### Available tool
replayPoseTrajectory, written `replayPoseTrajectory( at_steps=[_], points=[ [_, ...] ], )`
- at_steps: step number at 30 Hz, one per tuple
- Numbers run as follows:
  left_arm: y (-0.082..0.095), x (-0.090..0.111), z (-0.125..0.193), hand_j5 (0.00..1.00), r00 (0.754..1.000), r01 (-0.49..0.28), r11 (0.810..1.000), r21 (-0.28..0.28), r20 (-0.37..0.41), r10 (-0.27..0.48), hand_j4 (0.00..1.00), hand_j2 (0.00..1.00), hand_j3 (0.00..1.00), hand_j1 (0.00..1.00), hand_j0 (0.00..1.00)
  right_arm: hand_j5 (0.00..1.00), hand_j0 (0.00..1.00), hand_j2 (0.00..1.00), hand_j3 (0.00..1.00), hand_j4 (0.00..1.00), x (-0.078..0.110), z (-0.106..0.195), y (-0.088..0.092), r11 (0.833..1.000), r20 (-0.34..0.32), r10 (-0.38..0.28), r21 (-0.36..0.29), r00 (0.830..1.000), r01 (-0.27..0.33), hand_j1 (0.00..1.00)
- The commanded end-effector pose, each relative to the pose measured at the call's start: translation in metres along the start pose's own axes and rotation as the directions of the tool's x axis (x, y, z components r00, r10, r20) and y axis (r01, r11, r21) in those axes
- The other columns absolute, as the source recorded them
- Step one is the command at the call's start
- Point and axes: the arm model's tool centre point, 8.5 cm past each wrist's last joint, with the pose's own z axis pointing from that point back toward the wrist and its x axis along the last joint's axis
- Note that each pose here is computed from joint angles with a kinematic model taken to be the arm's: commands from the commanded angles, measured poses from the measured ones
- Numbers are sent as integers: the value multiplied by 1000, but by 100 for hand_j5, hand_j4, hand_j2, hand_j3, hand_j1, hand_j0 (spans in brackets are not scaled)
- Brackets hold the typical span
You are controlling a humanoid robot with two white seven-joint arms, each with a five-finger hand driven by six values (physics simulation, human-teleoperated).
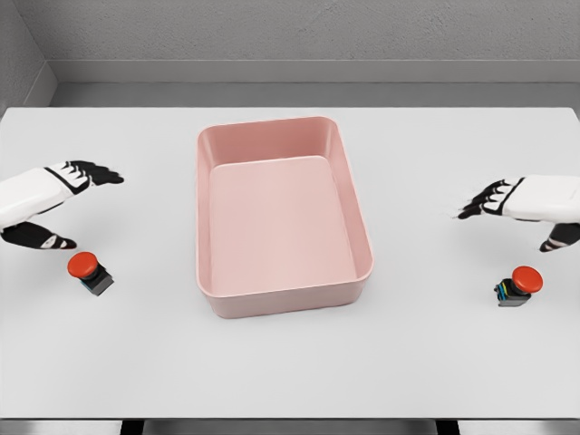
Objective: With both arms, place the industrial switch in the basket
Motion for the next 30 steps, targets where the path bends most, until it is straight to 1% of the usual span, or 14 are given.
replayPoseTrajectory(
  at_steps=[1,3,6,10,12,13,15,18,21,23,25,26,29,30],
  points=[
    [7,-1,6,100,1000,-6,1000,6,-5,6,100,100,100,100,100,100,100,100,100,100,-17,8,10,999,-51,-44,11,998,45,100],
    [12,-2,10,100,1000,-10,1000,5,-8,10,100,100,100,100,100,100,100,100,100,100,-17,8,13,999,-51,-50,17,997,51,100],
    [12,-3,16,100,1000,-11,1000,-6,-18,11,100,100,100,100,100,100,100,100,100,100,-14,7,21,998,-43,-56,34,997,58,100],
    [14,-6,24,100,999,-15,1000,-19,-35,14,100,100,100,100,100,100,100,100,100,100,-16,17,31,995,-63,-65,66,996,69,100],
    [14,-7,27,100,999,-21,999,-25,-41,20,100,100,100,100,100,100,100,100,100,100,-20,26,32,995,-82,-67,70,994,73,100],
    [13,-8,28,100,999,-22,999,-28,-42,21,100,100,100,100,100,100,100,100,100,100,-21,29,32,995,-89,-69,69,994,76,100],
    [13,-10,33,100,998,-19,999,-46,-54,16,100,100,100,100,100,100,100,100,100,100,-24,41,29,997,-114,-65,35,991,70,100],
    [15,-12,40,100,997,-26,998,-56,-69,22,100,100,100,100,100,100,100,100,100,100,-24,42,27,998,-114,-65,12,991,67,100],
    [12,-14,45,100,996,-30,997,-75,-81,24,100,100,100,100,100,100,100,100,100,100,-14,34,28,998,-79,-55,15,995,57,100],
    [13,-15,50,100,996,-33,996,-84,-90,25,100,100,100,100,100,100,100,100,100,100,0,26,27,999,-34,-37,21,999,38,100],
    [11,-15,51,100,995,-37,995,-92,-93,28,100,100,100,100,100,100,100,100,100,100,9,21,27,999,-6,-26,24,1000,26,100],
    [10,-15,51,100,995,-37,995,-94,-93,28,100,100,100,100,100,100,100,100,100,100,11,20,28,999,1,-25,26,1000,25,100],
    [0,-14,53,100,995,-54,992,-115,-94,43,100,100,100,100,100,100,100,100,100,100,12,19,30,999,5,-28,30,1000,27,100],
    [-5,-13,53,100,994,-62,990,-126,-93,51,100,100,100,100,100,100,100,100,100,100,17,18,29,999,17,-20,31,1000,19,100]
  ],
)
